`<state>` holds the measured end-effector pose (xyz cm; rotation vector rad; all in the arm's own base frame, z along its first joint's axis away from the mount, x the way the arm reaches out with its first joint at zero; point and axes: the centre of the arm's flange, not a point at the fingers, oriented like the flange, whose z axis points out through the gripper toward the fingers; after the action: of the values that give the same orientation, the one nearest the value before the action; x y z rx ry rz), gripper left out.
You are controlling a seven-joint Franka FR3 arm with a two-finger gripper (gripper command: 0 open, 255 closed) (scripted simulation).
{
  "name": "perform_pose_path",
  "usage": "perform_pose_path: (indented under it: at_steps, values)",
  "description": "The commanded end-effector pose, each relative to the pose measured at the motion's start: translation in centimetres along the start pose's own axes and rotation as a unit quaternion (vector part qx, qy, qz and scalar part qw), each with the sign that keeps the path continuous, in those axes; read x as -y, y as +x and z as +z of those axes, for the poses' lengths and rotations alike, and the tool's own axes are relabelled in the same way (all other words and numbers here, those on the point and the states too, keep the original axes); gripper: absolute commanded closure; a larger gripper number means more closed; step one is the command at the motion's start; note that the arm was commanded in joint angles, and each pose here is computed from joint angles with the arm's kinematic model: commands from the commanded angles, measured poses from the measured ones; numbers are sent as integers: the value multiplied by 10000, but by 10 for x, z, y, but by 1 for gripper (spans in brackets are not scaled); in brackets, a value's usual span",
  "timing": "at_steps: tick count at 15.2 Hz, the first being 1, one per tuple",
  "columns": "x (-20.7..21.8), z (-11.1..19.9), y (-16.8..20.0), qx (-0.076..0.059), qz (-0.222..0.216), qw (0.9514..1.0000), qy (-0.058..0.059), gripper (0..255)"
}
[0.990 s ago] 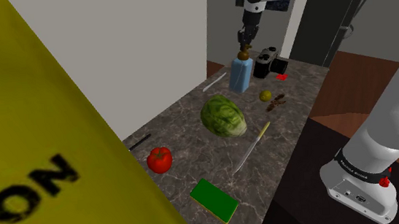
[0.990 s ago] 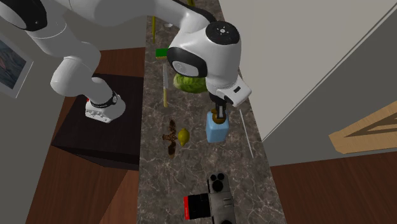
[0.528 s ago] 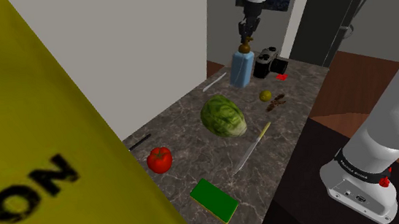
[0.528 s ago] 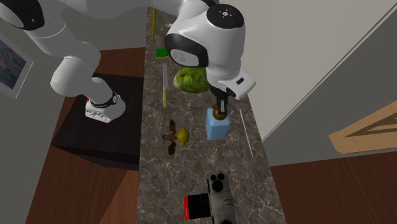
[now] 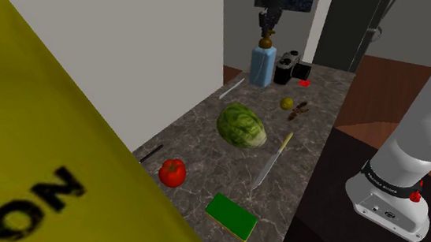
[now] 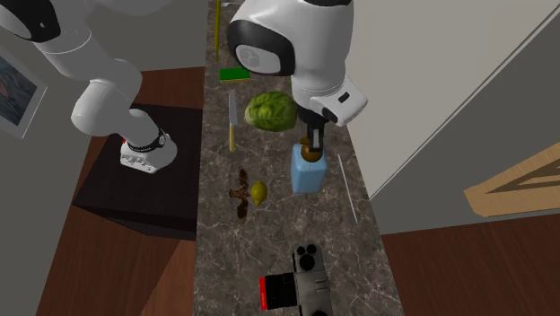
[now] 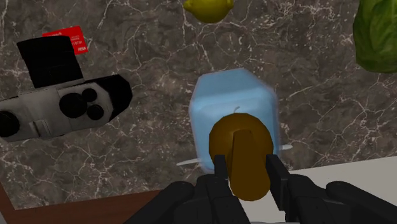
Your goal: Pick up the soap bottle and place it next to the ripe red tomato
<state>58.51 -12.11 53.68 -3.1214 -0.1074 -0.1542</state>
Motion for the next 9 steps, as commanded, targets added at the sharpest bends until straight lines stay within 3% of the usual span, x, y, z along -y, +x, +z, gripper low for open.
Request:
perform_pose_path:
  at_steps: [1,9]
  values:
    - [0,-12,1,-2,1,10000,-1,255]
    - [0,-51,5,-2,1,10000,-1,255]
